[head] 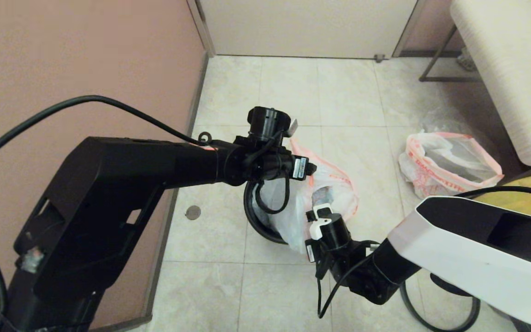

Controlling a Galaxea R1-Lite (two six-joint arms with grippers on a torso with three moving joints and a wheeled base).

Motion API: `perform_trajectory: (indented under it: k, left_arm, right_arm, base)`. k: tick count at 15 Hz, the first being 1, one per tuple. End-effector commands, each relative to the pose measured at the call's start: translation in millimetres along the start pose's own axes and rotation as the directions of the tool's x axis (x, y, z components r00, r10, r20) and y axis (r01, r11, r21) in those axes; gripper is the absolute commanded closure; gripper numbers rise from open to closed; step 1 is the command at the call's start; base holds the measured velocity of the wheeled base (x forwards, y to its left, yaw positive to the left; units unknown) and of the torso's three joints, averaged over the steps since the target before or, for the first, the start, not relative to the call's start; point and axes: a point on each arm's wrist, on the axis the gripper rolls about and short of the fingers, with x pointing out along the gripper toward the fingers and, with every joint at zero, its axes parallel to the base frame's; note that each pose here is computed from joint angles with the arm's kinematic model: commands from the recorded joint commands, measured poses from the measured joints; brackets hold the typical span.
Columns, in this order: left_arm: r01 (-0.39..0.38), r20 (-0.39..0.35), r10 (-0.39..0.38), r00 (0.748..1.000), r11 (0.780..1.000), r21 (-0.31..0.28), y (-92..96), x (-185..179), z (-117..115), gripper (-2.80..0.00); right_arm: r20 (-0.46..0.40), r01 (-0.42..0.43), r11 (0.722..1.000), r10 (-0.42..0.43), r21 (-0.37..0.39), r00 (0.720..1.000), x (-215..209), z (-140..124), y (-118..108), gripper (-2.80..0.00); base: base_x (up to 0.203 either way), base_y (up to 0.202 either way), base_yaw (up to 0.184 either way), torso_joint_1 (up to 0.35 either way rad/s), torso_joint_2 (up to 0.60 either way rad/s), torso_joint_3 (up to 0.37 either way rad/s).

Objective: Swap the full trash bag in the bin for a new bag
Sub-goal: Put the new garbage bag on the trash can

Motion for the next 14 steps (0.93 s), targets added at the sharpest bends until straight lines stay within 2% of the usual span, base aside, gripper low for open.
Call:
perform_trajectory:
  k: [1, 3, 4, 11, 14]
  left_arm:
    - [-0.008, -0.014, 0.009, 1.000, 0.999, 0.038, 4.5, 6, -5, -2.80]
    - [-0.009, -0.009, 0.010, 1.000, 0.999, 0.043, 8.0, 6, -5, -2.80]
    - [0.000, -0.003, 0.000, 1.000, 0.999, 0.041, 9.3, 4, -3, 0.00]
    - [-0.024, 0.004, 0.024, 1.000, 0.999, 0.030, 15.7, -2, 3, 0.00]
    - [-0.098, -0.023, 0.099, 0.995, 0.995, 0.011, 20.4, -12, 5, 0.00]
  right_arm:
    - [0.010, 0.000, 1.000, 0.000, -0.001, 1.000, 0, 2, 0, 0.00]
    - [0.015, 0.000, 1.000, 0.000, 0.002, 1.000, 0, 4, 1, 0.00]
    - [0.016, -0.001, 1.000, 0.000, 0.002, 1.000, -1, 5, 1, 0.00]
    - [0.011, 0.002, 1.000, -0.002, -0.001, 1.000, 0, 3, 1, 0.00]
    - [0.012, 0.002, 1.000, -0.002, 0.000, 1.000, -1, 4, 0, 0.00]
  base:
    - [0.000, 0.000, 0.000, 0.000, 0.00, 0.000]
    - [0.000, 0.000, 0.000, 0.000, 0.00, 0.000]
    - [0.000, 0.000, 0.000, 0.000, 0.00, 0.000]
    - [0.000, 0.000, 0.000, 0.000, 0.00, 0.000]
    - [0.000, 0.000, 0.000, 0.000, 0.00, 0.000]
